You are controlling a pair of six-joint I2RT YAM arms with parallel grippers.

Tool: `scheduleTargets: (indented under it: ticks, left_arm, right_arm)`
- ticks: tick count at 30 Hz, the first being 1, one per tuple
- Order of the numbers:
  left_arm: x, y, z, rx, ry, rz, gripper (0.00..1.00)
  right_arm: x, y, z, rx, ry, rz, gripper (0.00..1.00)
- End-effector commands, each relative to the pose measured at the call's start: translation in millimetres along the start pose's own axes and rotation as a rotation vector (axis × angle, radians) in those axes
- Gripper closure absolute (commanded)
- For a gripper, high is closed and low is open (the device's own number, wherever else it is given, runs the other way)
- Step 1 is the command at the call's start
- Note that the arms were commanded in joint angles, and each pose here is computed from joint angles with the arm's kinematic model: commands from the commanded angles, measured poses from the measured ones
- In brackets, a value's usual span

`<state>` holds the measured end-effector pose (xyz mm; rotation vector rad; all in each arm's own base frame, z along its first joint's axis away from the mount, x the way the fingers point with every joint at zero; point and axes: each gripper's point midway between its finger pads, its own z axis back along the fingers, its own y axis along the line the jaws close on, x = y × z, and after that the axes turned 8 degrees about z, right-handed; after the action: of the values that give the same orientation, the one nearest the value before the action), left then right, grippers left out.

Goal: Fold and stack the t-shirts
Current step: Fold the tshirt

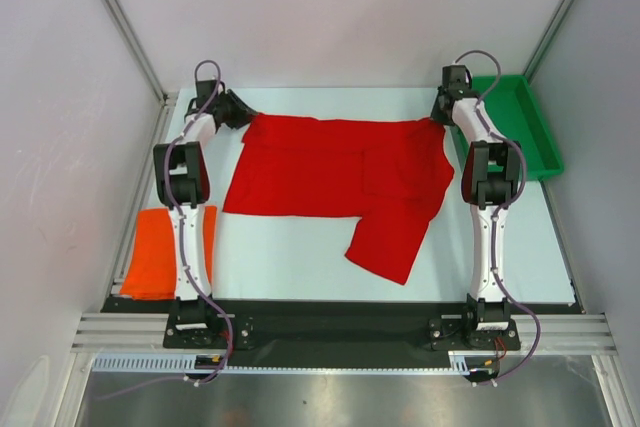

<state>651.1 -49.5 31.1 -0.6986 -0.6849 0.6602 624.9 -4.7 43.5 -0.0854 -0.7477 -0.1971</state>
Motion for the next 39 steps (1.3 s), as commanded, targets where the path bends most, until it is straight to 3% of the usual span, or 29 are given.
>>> scheduleTargets:
  ticks: [1, 2, 3, 4, 6, 8, 10, 11, 13, 15, 16, 18, 19, 21, 22, 24, 25, 29, 33, 39]
  left_arm:
    - [44, -19, 40, 0.075, -0.134, -0.116, 0.61]
    - [50, -19, 51, 0.110, -0.153, -0.140, 0.56]
    - [54, -15, 65, 0.167, -0.164, -0.158, 0.44]
    - [68, -25, 88, 0.213, -0.225, -0.218, 0.41]
    - [65, -14, 115, 0.305, -0.231, -0.239, 0.39]
    - [72, -27, 155, 0.348, -0.300, -0.251, 0.39]
    - [45, -3, 171, 0.424, -0.253, -0.203, 0.39]
    - [40, -15, 190, 0.403, -0.266, -0.198, 0.40]
    - [6, 10, 200, 0.444, -0.203, -0.154, 0.41]
    - [-19, 4, 219, 0.416, -0.173, -0.124, 0.41]
    - [-47, 28, 221, 0.450, -0.112, -0.078, 0.42]
    - [-74, 22, 237, 0.420, -0.084, -0.069, 0.43]
    - [-97, 40, 242, 0.450, -0.044, -0.041, 0.43]
    - [-123, 50, 255, 0.451, -0.022, -0.027, 0.44]
    - [-130, 53, 257, 0.445, -0.018, -0.001, 0.45]
    - [-140, 55, 261, 0.436, -0.012, 0.019, 0.46]
    - [-150, 61, 260, 0.452, 0.004, 0.034, 0.46]
    - [-161, 80, 255, 0.510, 0.021, 0.050, 0.44]
    - [-162, 95, 252, 0.567, 0.020, 0.039, 0.44]
    - [-162, 111, 250, 0.629, -0.015, 0.081, 0.47]
  right_arm:
    - [46, -6, 25, -0.012, -0.092, -0.003, 0.60]
    - [58, -5, 36, -0.009, -0.113, -0.009, 0.46]
    - [67, -6, 48, -0.007, -0.123, -0.013, 0.40]
    - [66, -7, 59, -0.006, -0.100, -0.029, 0.36]
    - [81, 1, 90, 0.026, -0.122, -0.030, 0.28]
    - [70, 4, 109, 0.018, -0.073, -0.021, 0.24]
    - [63, 6, 138, 0.028, -0.040, -0.019, 0.22]
    - [55, 14, 149, 0.040, -0.020, -0.024, 0.20]
    - [30, 15, 173, 0.047, 0.038, -0.037, 0.19]
    - [10, 31, 190, 0.098, 0.077, -0.053, 0.18]
    - [-22, 42, 190, 0.151, 0.149, -0.045, 0.17]
    - [-38, 62, 226, 0.223, 0.151, -0.029, 0.14]
    - [-66, 72, 231, 0.281, 0.209, -0.010, 0.15]
    - [-83, 90, 267, 0.368, 0.191, 0.025, 0.14]
    - [-116, 89, 269, 0.379, 0.252, 0.039, 0.14]
    - [-122, 95, 302, 0.457, 0.208, 0.035, 0.15]
    - [-150, 90, 304, 0.456, 0.256, 0.039, 0.16]
    - [-193, 84, 327, 0.519, 0.320, -0.006, 0.17]
    - [-225, 79, 337, 0.537, 0.354, -0.008, 0.18]
    - [-239, 74, 345, 0.542, 0.357, -0.033, 0.18]
